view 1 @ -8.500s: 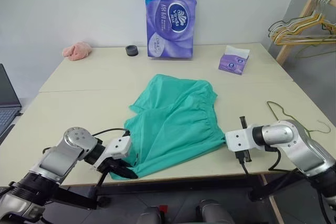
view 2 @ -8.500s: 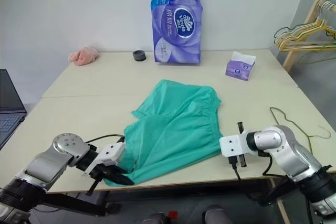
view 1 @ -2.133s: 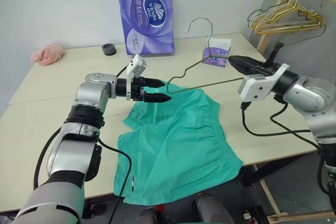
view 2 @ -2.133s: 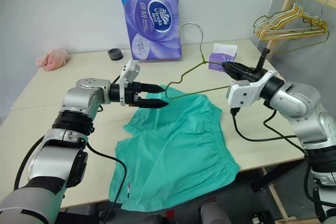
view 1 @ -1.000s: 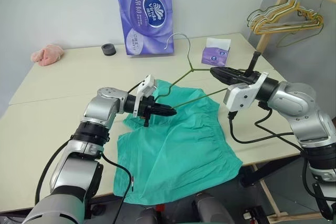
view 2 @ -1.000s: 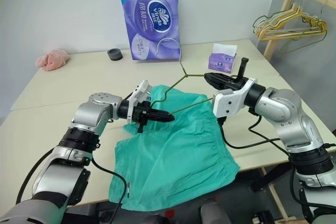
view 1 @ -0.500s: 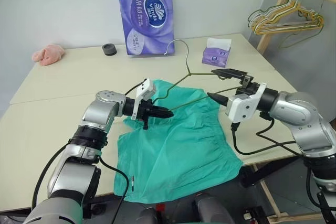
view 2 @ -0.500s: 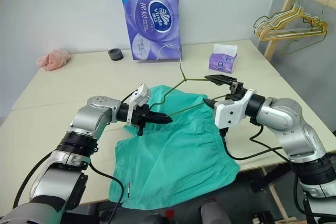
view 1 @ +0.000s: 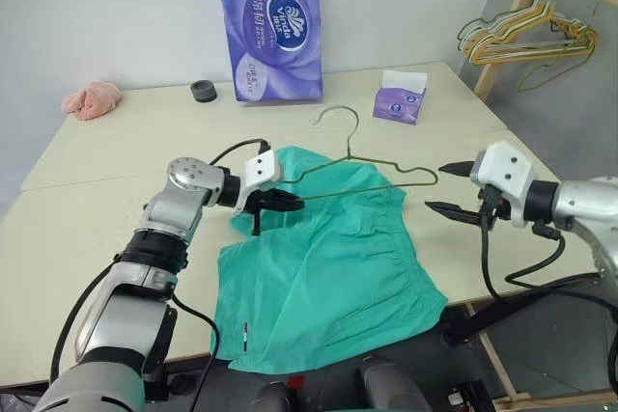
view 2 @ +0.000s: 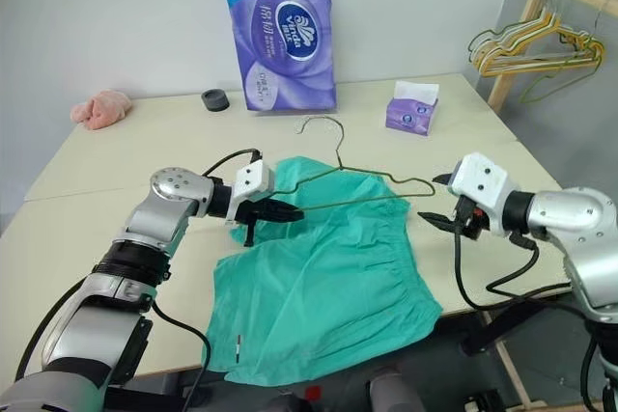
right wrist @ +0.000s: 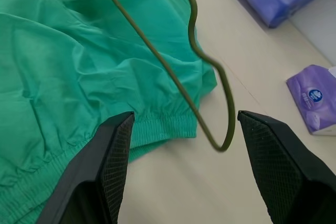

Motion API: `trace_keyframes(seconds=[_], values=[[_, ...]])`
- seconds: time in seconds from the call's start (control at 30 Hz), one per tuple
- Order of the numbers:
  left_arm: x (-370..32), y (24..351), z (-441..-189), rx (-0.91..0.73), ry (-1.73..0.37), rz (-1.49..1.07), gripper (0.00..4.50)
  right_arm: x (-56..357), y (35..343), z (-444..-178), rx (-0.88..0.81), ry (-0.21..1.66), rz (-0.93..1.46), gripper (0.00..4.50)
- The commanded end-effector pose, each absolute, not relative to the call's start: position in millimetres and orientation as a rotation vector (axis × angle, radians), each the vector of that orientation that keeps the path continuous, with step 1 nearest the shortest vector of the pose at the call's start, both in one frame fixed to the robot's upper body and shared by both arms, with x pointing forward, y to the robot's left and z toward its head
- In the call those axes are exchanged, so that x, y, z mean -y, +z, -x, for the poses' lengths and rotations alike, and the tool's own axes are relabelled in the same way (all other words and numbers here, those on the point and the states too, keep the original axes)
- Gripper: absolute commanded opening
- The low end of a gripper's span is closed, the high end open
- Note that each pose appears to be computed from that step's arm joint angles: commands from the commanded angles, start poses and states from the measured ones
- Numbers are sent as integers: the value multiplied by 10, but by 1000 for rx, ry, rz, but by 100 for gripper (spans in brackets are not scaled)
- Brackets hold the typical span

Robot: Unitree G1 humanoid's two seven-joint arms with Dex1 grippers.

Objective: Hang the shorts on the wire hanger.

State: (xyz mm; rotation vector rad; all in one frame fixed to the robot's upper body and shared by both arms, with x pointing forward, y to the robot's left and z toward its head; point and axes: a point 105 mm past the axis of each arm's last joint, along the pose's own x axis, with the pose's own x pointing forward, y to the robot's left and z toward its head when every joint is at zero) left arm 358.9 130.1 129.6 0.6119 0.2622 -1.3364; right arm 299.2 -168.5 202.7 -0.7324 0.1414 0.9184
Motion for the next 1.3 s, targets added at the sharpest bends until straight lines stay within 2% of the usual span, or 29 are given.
trace_keyframes(seconds=[0.03, 0.23, 0.6, 0.7, 0.97, 1.17, 1.2, 1.3], values=[[-1275, 1391, -3573, -222, -1366, -704, 0, 1588, 2037, -3004, -156, 968, 791, 335], [-1227, 1391, -3544, -210, -1394, -721, 0, 1425, 1877, -3040, -231, 1059, 820, 335], [-1210, 1366, -3512, -205, -1413, -734, 0, 1396, 1664, -3306, -344, 1037, 814, 335], [-1221, 1351, -3497, -208, -1417, -737, 0, 1399, 1644, -3327, -364, 1041, 810, 279], [-1246, 1322, -3482, -213, -1411, -734, 0, 1400, 1543, -3251, -427, 1097, 827, 4], [-1231, 1323, -3516, -187, -1386, -729, 0, 1409, 1520, -3230, -437, 1105, 835, 4], [-1216, 1345, -3544, -182, -1371, -697, 41, 1408, 1529, -3229, -434, 1104, 832, 0], [-1180, 1381, -3553, -173, -1379, -651, 98, 1395, 1559, -3224, -424, 1104, 815, 0]])
